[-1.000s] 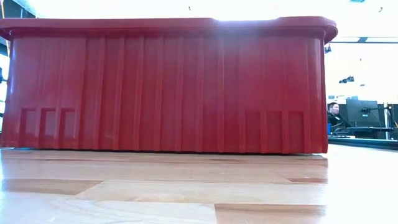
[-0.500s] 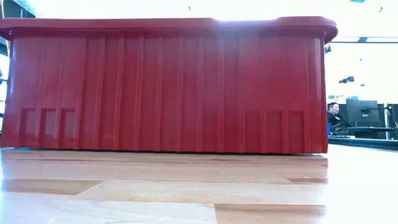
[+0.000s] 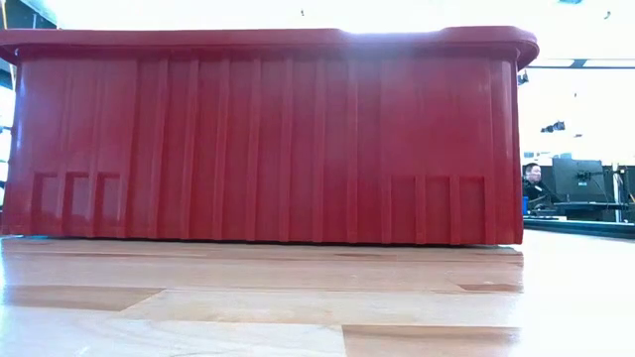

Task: Pick and place slides into bin
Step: Return to Home Position

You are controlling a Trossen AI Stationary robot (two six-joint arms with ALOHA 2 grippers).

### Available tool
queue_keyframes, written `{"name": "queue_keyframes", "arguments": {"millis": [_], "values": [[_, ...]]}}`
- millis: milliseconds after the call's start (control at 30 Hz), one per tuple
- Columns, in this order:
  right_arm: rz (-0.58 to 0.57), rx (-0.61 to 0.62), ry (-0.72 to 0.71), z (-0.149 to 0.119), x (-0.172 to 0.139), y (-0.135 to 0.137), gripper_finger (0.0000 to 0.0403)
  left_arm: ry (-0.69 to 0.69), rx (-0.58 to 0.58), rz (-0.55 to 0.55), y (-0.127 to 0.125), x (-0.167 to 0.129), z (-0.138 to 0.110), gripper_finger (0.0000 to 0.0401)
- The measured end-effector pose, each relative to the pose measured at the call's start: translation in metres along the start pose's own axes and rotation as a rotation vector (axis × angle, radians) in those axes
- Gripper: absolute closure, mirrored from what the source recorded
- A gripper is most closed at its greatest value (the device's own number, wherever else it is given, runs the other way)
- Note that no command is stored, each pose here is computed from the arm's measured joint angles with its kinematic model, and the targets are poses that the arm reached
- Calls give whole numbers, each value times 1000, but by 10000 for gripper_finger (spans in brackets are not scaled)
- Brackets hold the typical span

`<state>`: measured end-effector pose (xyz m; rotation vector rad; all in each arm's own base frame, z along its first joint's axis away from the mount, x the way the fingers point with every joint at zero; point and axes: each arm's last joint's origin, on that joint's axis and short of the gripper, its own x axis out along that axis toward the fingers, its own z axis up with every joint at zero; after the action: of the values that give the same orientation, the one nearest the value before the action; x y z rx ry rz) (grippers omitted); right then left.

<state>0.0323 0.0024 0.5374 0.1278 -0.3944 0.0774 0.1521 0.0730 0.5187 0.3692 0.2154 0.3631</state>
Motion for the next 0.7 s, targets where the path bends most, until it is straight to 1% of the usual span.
{"name": "queue_keyframes", "arguments": {"millis": [67,200,333,400,533,600,700], "values": [[38,-43,-1,2,-7,1,402,7,3,23,2,-16,-1,400],[108,-107,-57,11,-31,1,402,4,6,72,4,-47,-3,398],[112,-146,-107,19,-59,-1,402,5,6,138,0,-75,-7,399],[104,-160,-124,19,-71,-2,402,-10,7,153,-4,-90,-12,400],[73,-151,-168,4,-89,-6,403,-27,-17,204,-14,-115,-30,400],[71,-132,-224,-7,-95,-7,403,-67,-44,227,-19,-125,-40,400],[73,-115,-289,-27,-102,-10,403,-107,-54,242,-28,-133,-56,400]]}}
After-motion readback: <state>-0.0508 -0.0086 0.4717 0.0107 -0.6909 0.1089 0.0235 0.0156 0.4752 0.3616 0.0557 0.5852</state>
